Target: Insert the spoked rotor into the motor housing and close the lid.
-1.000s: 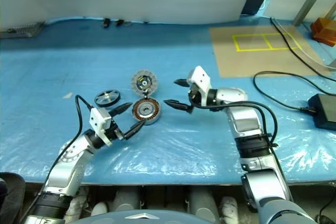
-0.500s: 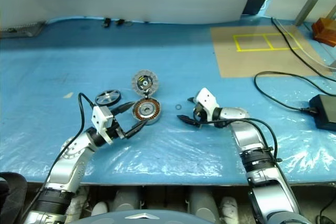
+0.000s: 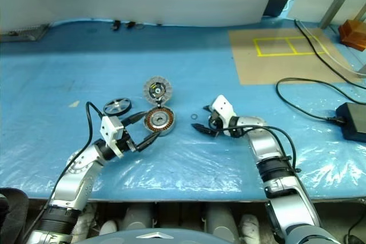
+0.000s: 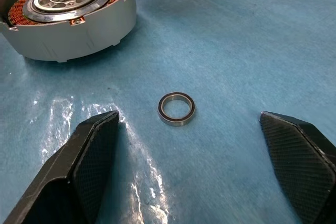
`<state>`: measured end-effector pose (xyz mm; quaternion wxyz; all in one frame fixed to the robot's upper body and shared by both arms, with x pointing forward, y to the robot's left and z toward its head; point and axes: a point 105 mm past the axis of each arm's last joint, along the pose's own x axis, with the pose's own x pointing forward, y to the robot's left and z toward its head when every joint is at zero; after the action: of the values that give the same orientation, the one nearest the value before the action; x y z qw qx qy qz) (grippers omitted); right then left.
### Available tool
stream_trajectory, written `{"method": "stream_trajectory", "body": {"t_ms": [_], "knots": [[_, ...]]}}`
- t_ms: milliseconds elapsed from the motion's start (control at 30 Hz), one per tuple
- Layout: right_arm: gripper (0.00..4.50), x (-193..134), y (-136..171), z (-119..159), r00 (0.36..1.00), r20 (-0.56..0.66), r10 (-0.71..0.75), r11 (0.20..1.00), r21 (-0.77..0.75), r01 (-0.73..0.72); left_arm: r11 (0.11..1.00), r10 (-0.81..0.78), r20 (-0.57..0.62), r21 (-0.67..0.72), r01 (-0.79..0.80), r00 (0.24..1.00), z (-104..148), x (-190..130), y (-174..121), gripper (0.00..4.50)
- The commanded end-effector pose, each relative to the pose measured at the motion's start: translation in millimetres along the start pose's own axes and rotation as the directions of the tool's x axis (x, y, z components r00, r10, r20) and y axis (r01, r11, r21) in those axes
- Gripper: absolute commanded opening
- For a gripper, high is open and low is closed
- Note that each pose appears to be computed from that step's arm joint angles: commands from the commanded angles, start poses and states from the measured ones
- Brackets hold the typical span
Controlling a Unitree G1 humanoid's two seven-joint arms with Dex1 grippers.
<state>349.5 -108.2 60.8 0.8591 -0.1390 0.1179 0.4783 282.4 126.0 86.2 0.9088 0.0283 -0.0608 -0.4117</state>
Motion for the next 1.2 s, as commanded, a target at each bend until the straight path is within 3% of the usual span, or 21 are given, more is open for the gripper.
{"method": "stream_trajectory", "body": {"t_ms": [33,367,500,767,1000,1200], "knots": [[4.49,3.8,4.3,-1.2,1.000,-0.003,0.023,1.000,0.000,-0.023,1.000,0.011,0.019,0.014,-0.011,1.000,5.7,-1.7,1.8,4.50],[4.49,5.4,4.0,-2.9,1.000,-0.013,0.023,1.000,-0.005,-0.023,1.000,0.013,0.018,0.013,-0.013,1.000,5.2,-0.9,1.1,4.50],[3.56,8.0,6.8,-2.9,0.999,-0.012,0.033,0.999,-0.004,-0.033,1.000,0.015,0.016,0.013,-0.016,1.000,4.7,-1.1,1.5,4.50],[0.75,10.0,10.7,-4.4,0.999,-0.020,0.045,0.999,-0.008,-0.045,1.000,0.019,0.008,0.011,-0.020,1.000,2.4,-2.3,1.8,4.50],[0.75,8.6,8.1,-3.6,0.999,-0.021,0.035,0.999,-0.012,-0.036,1.000,0.017,0.010,0.015,-0.017,1.000,3.5,-1.5,2.6,4.50],[0.75,8.2,13.1,24.2,0.992,0.107,0.060,0.998,-0.017,-0.059,1.000,0.012,0.018,0.017,-0.013,1.000,7.6,-5.7,2.7,4.50]]}}
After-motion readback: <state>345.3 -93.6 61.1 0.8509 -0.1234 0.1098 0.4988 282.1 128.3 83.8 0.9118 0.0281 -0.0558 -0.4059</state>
